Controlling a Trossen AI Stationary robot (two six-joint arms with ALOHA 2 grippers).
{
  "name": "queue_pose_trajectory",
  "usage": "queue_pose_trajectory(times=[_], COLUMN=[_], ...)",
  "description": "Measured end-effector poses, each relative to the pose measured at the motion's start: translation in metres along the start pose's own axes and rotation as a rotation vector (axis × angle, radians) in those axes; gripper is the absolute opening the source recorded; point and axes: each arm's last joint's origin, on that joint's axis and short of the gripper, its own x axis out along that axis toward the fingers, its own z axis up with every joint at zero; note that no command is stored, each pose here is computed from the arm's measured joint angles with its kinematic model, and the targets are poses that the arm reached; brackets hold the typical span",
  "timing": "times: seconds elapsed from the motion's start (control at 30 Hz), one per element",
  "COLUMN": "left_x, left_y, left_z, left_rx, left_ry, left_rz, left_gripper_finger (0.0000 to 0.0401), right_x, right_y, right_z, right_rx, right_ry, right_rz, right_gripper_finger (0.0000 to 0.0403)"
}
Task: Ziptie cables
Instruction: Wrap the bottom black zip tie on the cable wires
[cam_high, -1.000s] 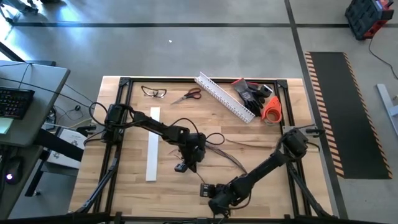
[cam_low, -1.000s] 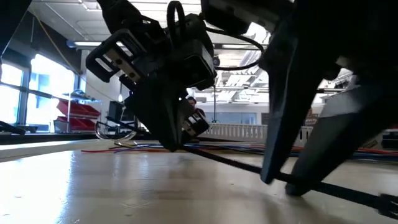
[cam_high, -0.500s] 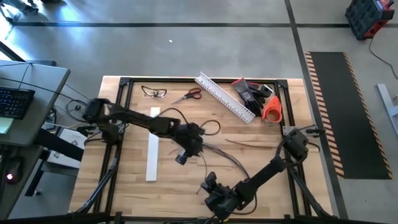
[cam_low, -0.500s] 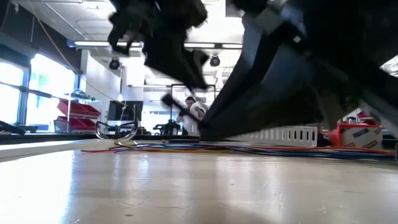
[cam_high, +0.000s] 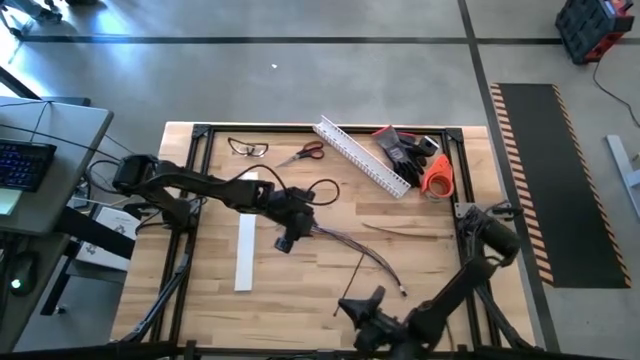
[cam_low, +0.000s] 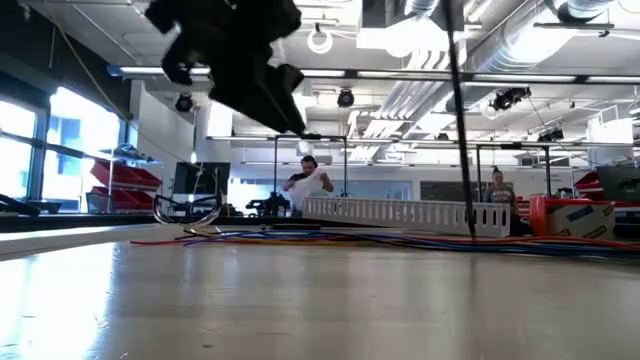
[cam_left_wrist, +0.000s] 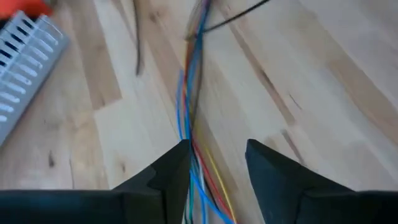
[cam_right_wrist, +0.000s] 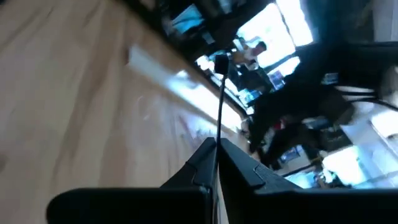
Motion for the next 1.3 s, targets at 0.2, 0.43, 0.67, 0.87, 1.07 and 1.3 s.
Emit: queue_pose_trajectory(times=[0.2,0.43,0.67,0.87,1.07,1.3], left_x=[0.028,0.073,0.099,0.109,0.113,0.109], left_y=[0.013,0.023,0.020,0.015,0.008,0.009], left_z=[-0.023,-0.050,-0.070,-0.079,-0.078,-0.068], left_rx=[-0.074,-0.128,-0.162,-0.242,-0.261,-0.309], left_ry=[-0.111,-0.060,0.005,0.022,0.030,0.035], left_rz=[0.034,0.023,-0.010,-0.093,-0.128,-0.150], left_gripper_finger=[0.0147,0.0206,0.0251,0.0228,0.0145,0.0010], right_x=[-0.018,-0.013,0.013,0.015,0.021,0.023], right_y=[-0.046,-0.055,-0.046,-0.041,-0.046,-0.046], right_z=[0.027,0.039,0.022,-0.016,-0.054,-0.072], right_rx=[0.275,0.215,0.315,0.417,0.544,0.565], right_ry=[-0.051,-0.127,-0.191,-0.352,-0.423,-0.476], right_rz=[0.172,0.287,0.378,0.311,0.297,0.382], right_gripper_finger=[0.0000,0.0000,0.0000,0.0000,0.0000,0.0000])
